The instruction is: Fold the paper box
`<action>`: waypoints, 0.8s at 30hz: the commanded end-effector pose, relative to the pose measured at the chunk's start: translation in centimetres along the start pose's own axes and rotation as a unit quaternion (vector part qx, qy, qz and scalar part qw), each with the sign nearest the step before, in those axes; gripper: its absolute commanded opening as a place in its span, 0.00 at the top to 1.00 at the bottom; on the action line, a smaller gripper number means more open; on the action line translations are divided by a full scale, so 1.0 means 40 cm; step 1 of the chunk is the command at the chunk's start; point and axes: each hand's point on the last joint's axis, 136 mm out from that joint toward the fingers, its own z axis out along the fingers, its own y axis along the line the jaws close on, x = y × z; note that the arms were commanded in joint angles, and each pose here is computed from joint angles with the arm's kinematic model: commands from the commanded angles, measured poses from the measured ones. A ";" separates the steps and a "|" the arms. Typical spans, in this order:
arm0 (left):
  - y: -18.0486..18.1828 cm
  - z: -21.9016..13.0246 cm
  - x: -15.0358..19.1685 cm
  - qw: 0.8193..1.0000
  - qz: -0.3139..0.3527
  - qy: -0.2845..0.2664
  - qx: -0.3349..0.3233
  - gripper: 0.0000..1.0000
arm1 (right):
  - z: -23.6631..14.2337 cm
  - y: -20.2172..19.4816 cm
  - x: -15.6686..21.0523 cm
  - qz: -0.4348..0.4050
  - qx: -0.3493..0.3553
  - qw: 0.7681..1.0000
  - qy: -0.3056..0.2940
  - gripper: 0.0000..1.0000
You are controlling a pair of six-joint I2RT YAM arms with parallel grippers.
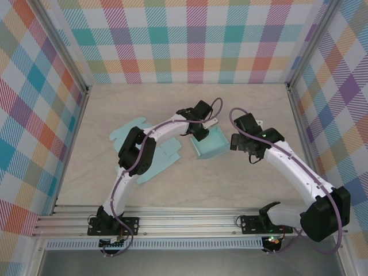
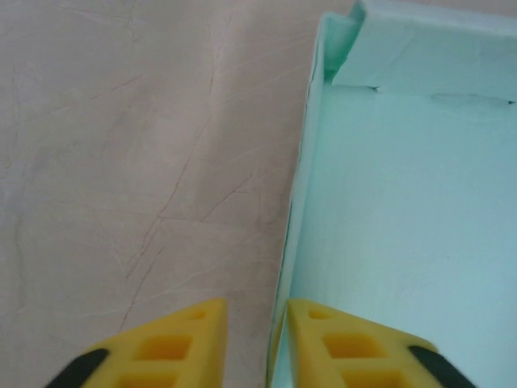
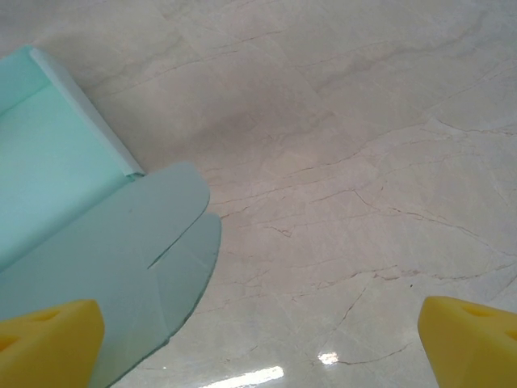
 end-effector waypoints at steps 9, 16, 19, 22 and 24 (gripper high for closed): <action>0.095 -0.017 0.053 0.983 -0.177 0.014 -0.055 0.93 | -0.012 -0.005 -0.026 0.006 -0.006 1.000 -0.006 0.00; 0.108 -0.025 0.089 0.962 -0.266 0.018 -0.064 0.97 | -0.019 0.014 -0.060 0.003 -0.029 1.000 -0.012 0.00; 0.112 -0.032 0.104 0.952 -0.297 0.020 -0.075 0.98 | -0.024 0.022 -0.074 0.004 -0.042 0.999 -0.016 0.00; 0.113 -0.034 0.119 0.941 -0.328 0.020 -0.083 0.98 | -0.027 0.028 -0.079 0.006 -0.052 0.998 -0.018 0.00; 0.117 -0.039 0.126 0.933 -0.349 0.015 -0.091 0.98 | -0.028 0.033 -0.082 0.007 -0.058 0.998 -0.020 0.00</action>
